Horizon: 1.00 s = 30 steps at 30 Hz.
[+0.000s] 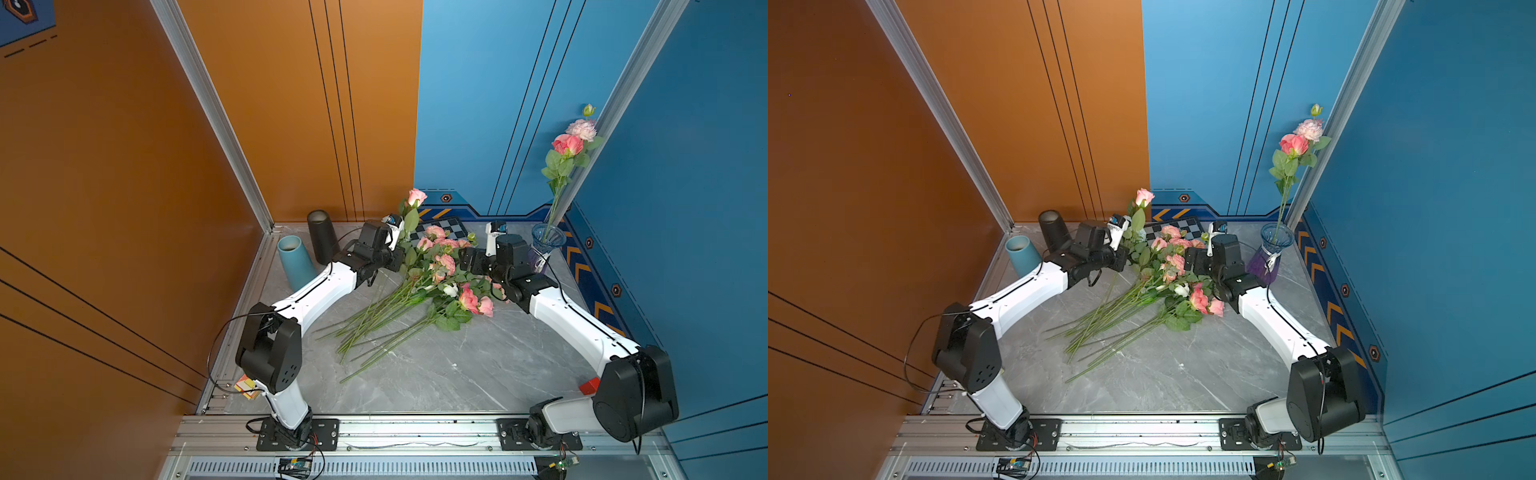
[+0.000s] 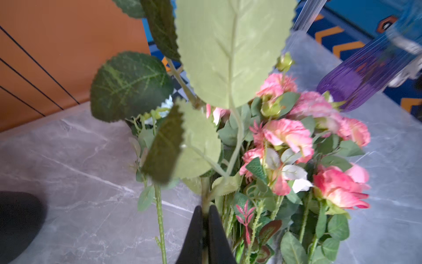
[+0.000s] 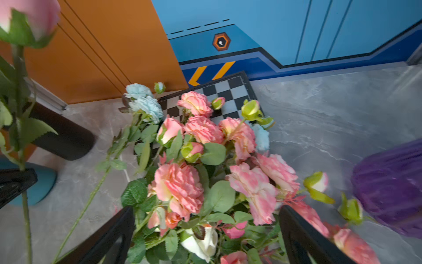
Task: Place the pink flowers into the vase
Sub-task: Pick up the flower at the center of the board.
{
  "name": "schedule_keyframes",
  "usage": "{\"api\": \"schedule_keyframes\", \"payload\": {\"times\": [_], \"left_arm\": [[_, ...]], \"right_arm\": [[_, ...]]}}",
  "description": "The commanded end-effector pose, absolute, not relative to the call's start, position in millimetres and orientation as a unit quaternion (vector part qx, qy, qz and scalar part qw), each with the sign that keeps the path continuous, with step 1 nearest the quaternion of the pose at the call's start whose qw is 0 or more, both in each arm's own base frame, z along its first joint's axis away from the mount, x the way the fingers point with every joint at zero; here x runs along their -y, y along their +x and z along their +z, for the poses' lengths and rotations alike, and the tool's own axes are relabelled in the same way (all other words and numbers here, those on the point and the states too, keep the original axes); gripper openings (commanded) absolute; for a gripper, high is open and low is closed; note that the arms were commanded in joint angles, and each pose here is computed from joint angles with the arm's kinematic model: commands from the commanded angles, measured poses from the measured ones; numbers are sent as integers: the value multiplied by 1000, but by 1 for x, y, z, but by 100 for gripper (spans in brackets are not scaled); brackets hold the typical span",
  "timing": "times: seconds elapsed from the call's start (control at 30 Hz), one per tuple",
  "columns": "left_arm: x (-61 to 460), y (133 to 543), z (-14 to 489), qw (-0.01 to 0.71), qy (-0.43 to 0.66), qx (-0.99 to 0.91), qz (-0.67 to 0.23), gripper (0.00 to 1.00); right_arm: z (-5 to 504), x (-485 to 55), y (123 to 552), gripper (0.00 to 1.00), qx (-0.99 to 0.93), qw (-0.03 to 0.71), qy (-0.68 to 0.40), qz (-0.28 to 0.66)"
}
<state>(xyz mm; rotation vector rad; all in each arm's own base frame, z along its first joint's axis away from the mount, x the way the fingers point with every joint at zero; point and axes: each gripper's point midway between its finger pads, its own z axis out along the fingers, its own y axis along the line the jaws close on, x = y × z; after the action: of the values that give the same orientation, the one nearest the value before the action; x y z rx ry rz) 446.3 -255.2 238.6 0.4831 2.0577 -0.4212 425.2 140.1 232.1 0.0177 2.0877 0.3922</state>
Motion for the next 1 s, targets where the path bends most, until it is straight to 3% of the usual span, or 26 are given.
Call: {"api": "schedule_keyframes", "payload": {"times": [0.0,0.33,0.53,0.97], "left_arm": [[257,449,287,547,175,-788,-222,0],[267,454,343,575,101,-738,-338,0],[276,452,357,568,75,-717,-397,0],[290,442,351,548,74,-719,-420,0]], "right_arm": [[248,-172,424,100,-853,471,-16,226],[275,-253,410,100,-826,482,-107,272],[291,-280,407,91,-806,505,-135,277],[306,-293,420,72,-795,536,-146,245]]}}
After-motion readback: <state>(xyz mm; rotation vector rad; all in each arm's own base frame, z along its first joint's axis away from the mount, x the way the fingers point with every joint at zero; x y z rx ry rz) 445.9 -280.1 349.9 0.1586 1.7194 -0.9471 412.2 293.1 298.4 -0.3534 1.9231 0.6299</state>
